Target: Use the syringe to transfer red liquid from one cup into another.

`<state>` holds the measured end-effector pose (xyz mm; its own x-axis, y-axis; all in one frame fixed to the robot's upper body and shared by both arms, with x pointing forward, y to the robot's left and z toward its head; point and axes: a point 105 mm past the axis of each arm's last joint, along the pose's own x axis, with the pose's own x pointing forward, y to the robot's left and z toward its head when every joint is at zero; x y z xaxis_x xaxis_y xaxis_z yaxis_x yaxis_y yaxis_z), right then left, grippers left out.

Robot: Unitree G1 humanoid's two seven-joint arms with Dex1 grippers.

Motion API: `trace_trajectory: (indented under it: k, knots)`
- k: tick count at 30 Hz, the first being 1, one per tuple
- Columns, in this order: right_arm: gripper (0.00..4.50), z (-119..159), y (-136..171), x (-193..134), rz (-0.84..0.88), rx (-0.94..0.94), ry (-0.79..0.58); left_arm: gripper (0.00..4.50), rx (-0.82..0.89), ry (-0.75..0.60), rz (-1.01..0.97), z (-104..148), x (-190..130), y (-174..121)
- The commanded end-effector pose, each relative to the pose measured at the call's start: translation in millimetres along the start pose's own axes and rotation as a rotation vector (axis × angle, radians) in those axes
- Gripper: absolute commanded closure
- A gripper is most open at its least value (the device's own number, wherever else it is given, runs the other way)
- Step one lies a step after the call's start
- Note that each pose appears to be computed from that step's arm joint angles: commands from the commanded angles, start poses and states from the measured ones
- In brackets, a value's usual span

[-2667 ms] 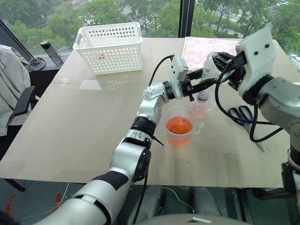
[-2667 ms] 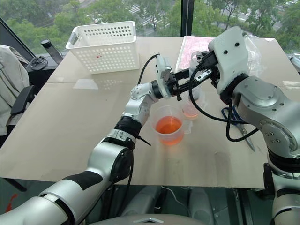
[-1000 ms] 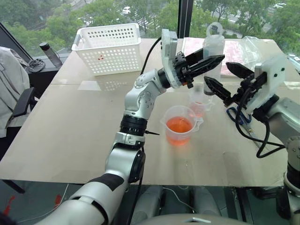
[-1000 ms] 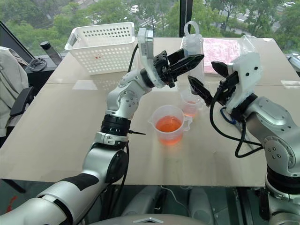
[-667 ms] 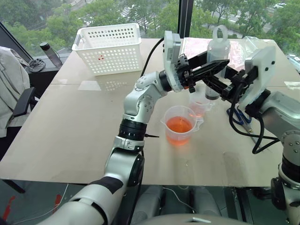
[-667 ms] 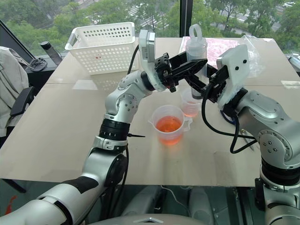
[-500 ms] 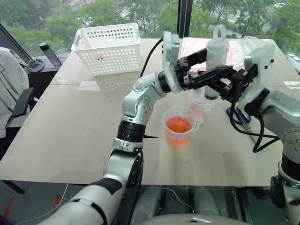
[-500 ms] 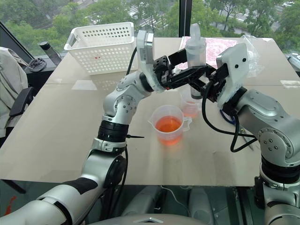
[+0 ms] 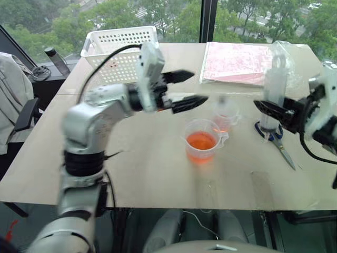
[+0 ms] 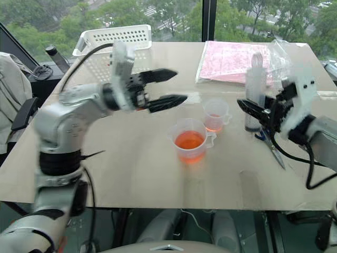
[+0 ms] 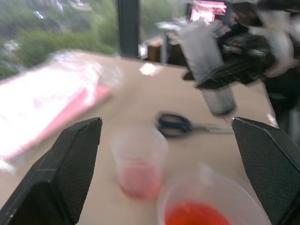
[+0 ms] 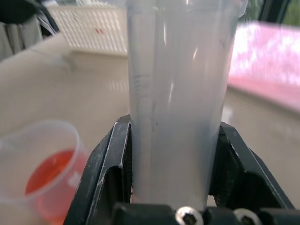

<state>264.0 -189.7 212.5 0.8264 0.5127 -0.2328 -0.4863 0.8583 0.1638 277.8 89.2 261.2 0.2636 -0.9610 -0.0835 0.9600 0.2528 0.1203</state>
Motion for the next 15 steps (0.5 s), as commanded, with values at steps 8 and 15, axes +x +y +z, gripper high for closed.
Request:
trace_trajectory:
  k: [8, 15]
  knots:
    - [2.93, -74, -27, 8, -0.121, 0.186, 0.263, 0.00, -0.120, 0.112, 0.009, -31, -58, -49]
    - [2.93, -84, -37, 18, -0.101, 0.199, 0.333, 0.00, -0.114, 0.116, -0.005, -32, -68, -63]
